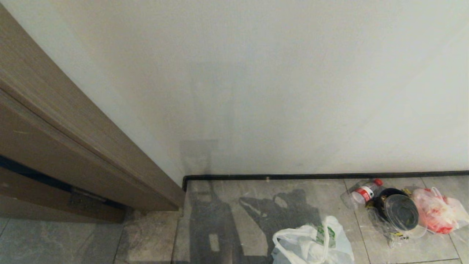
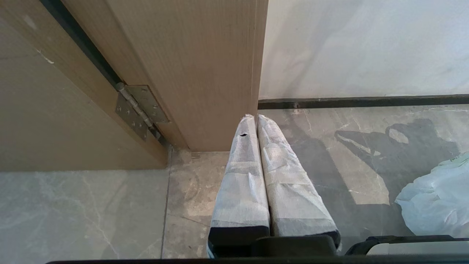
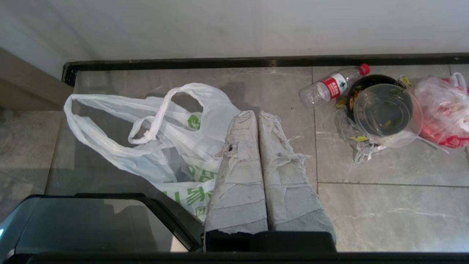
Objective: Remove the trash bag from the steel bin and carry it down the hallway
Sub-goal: Put the trash bag at the door
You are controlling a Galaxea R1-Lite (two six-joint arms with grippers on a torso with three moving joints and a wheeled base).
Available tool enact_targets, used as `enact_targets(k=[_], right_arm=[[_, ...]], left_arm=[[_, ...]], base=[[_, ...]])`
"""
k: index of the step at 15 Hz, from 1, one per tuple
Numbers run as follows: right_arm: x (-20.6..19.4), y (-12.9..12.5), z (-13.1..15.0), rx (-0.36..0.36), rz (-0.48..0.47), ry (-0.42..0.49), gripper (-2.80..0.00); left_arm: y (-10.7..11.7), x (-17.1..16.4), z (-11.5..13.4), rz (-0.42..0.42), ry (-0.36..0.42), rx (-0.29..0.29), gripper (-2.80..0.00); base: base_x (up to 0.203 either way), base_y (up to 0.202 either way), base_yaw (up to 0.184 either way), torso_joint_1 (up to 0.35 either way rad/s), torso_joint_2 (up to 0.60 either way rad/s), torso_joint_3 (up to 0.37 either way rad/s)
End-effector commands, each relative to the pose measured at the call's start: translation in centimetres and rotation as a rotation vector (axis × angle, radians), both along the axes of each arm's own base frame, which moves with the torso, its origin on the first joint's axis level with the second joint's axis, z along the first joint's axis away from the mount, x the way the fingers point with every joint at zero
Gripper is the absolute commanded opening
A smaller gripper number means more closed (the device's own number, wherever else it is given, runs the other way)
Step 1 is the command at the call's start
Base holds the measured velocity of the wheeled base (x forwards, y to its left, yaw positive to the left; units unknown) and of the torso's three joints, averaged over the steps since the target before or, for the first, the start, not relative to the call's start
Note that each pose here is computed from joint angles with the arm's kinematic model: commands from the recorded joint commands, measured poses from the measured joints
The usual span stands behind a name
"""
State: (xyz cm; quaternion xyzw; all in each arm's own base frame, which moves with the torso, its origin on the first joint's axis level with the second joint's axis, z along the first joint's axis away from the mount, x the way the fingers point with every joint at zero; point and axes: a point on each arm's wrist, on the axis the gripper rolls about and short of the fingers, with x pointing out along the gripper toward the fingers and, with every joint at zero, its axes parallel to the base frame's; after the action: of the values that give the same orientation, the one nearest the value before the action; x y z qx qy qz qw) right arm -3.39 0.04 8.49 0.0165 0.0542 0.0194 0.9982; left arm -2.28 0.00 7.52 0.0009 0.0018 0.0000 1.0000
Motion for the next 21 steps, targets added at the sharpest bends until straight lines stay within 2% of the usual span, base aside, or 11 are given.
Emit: enact_targets(k=[1, 9, 11, 14, 15, 17, 18, 19, 21], right_arm=[[-0.3, 0.0, -0.1, 0.011, -0.009, -0.039, -2.8], [-0.4, -0.1, -0.3, 0.017, -0.022, -0.018, -2.8], [-0.4, -0.2, -0.4, 0.027, -0.105, -0.013, -2.8], [-0.3, -0.3, -0.3, 0.034, -0.117, -0.031, -2.8], [-0.2, -0.3, -0.3, 0.008, -0.115, -0.049, -2.8], [0.3, -0.3, 0.2, -0.073, -0.128, -0.164, -2.8], [0.4, -0.3, 0.0, -0.093, -0.128, -0.185, -2.8], [0.4, -0.2, -0.1, -0.107, -0.102, -0.17, -2.8], [0.7, -0.1, 0.0, -0.101, -0.067, -0.241, -2.8]], left_arm=[[0.0, 0.0, 0.0, 0.0, 0.001, 0.0, -2.8], [0.0, 0.0, 0.0, 0.0, 0.001, 0.0, -2.8], [0.0, 0.0, 0.0, 0.0, 0.001, 0.0, -2.8], [0.0, 0.0, 0.0, 0.0, 0.001, -0.002, -2.8], [0.0, 0.0, 0.0, 0.0, 0.001, -0.002, -2.8], [0.0, 0.0, 0.0, 0.0, 0.001, 0.0, -2.8], [0.0, 0.0, 0.0, 0.0, 0.001, 0.0, -2.8], [0.0, 0.0, 0.0, 0.0, 0.001, 0.0, -2.8], [0.0, 0.0, 0.0, 0.0, 0.001, 0.0, -2.8]], base=[[0.0, 0.0, 0.0, 0.0, 0.0, 0.0], [0.0, 0.0, 0.0, 0.0, 0.0, 0.0], [0.0, 0.0, 0.0, 0.0, 0.0, 0.0], [0.0, 0.0, 0.0, 0.0, 0.0, 0.0], [0.0, 0.0, 0.0, 0.0, 0.0, 0.0], [0.0, 0.0, 0.0, 0.0, 0.0, 0.0], [0.0, 0.0, 0.0, 0.0, 0.0, 0.0], [0.0, 0.0, 0.0, 0.0, 0.0, 0.0], [0.0, 0.0, 0.0, 0.0, 0.0, 0.0]])
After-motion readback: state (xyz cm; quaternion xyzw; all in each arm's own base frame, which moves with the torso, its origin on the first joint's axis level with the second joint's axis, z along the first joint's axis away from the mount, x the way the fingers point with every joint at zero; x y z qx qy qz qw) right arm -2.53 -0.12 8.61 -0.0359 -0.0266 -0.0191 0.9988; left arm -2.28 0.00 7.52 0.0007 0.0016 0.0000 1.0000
